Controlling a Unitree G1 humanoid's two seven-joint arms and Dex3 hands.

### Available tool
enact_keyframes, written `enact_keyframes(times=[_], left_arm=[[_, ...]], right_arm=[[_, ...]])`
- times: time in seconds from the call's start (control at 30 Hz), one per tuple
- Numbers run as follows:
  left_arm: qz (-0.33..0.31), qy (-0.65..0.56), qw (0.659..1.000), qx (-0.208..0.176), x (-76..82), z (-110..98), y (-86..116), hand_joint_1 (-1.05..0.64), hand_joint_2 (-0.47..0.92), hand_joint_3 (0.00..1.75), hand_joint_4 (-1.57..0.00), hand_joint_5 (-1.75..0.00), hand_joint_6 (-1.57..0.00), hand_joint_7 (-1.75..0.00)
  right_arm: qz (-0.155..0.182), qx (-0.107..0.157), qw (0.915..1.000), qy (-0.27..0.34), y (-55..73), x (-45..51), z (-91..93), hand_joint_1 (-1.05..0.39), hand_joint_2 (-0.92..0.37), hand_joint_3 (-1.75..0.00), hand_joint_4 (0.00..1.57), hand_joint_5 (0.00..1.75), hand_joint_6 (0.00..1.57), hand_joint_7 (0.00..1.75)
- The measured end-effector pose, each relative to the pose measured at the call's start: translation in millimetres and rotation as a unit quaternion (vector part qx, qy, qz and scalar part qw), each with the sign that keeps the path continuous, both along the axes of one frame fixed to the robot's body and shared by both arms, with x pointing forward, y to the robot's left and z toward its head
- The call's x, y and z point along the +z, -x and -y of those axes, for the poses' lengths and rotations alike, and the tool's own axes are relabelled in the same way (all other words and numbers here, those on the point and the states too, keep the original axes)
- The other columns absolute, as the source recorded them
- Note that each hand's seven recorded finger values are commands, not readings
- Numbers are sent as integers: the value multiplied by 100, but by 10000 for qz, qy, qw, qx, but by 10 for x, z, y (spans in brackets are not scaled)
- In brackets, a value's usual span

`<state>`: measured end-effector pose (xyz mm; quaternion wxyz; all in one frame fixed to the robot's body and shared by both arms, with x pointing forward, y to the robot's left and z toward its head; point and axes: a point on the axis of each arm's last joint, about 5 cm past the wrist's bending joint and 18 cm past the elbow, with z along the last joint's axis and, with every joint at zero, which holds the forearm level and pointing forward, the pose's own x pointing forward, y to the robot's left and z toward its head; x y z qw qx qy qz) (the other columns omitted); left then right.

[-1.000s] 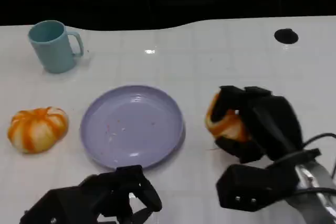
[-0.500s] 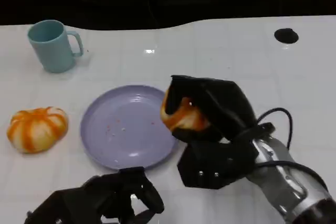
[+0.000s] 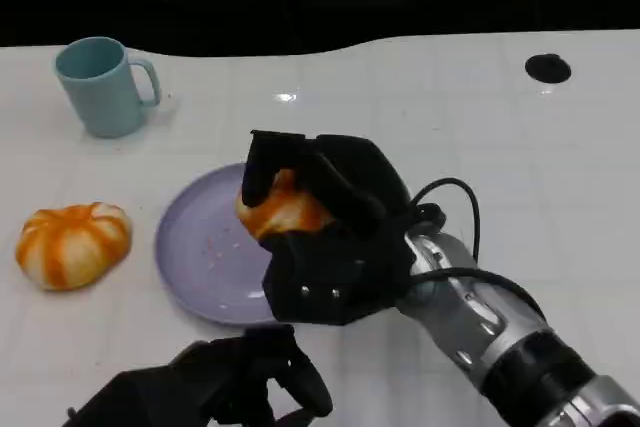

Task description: Grasp the bread from the table and place it into the plate.

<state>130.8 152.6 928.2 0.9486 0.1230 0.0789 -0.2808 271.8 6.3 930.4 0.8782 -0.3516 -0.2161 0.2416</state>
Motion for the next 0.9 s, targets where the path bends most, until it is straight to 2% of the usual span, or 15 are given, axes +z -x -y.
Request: enact_keyframes(times=[0.07, 0.1, 0.13, 0.2, 0.33, 0.5, 0.67, 0.83, 0.9], left_arm=[[-18, 0, 10000, 6, 2, -1, 4, -28, 79, 77, -65, -175, -57, -147], [-15, 2, 10000, 6, 3, 0, 4, -28, 79, 77, -65, -175, -56, -147], [-14, 2, 10000, 8, 4, -1, 4, -29, 79, 77, -65, -175, -56, -146], [-14, -1, 10000, 11, 4, -3, 4, -30, 80, 77, -66, -175, -57, -146], [-51, -7, 10000, 24, -6, -9, 19, -31, 80, 75, -68, -175, -58, -145], [-82, -7, 10000, 38, -8, -14, 36, -31, 81, 74, -65, -175, -59, -145], [-56, -11, 10000, 82, -1, -30, 26, -34, 80, 74, -66, -175, -59, -145], [-48, -36, 9999, 100, -5, -40, 3, -33, 80, 74, -65, -175, -58, -147], [-45, -52, 9999, 102, -8, -42, -9, -33, 80, 74, -65, -175, -58, -148]], right_arm=[[-220, -10, 9996, 152, -21, 3, -32, -22, -66, -62, 65, 134, 78, 56], [-294, 3, 9993, 236, -31, 10, -40, -31, -78, -44, 47, 97, 65, 33], [-363, 36, 9987, 352, -43, 20, -45, -35, -85, -32, 40, 77, 60, 22], [-514, 198, 9957, 750, -63, 35, -56, -50, -91, -26, 20, 51, 46, 7], [-768, 404, 9874, 1326, -80, 43, -31, -64, -92, -29, 7, 41, 34, 1], [-894, 636, 9802, 1646, -92, 143, 0, -75, -92, -39, 0, 32, 21, 0], [-1036, 880, 9701, 2012, -83, 209, 37, -79, -92, -41, 0, 26, 17, 0], [-1065, 977, 9656, 2163, -88, 310, 114, -79, -92, -43, 2, 26, 18, 1], [-1023, 1007, 9663, 2137, -76, 367, 160, -77, -92, -41, 4, 27, 19, 1]])
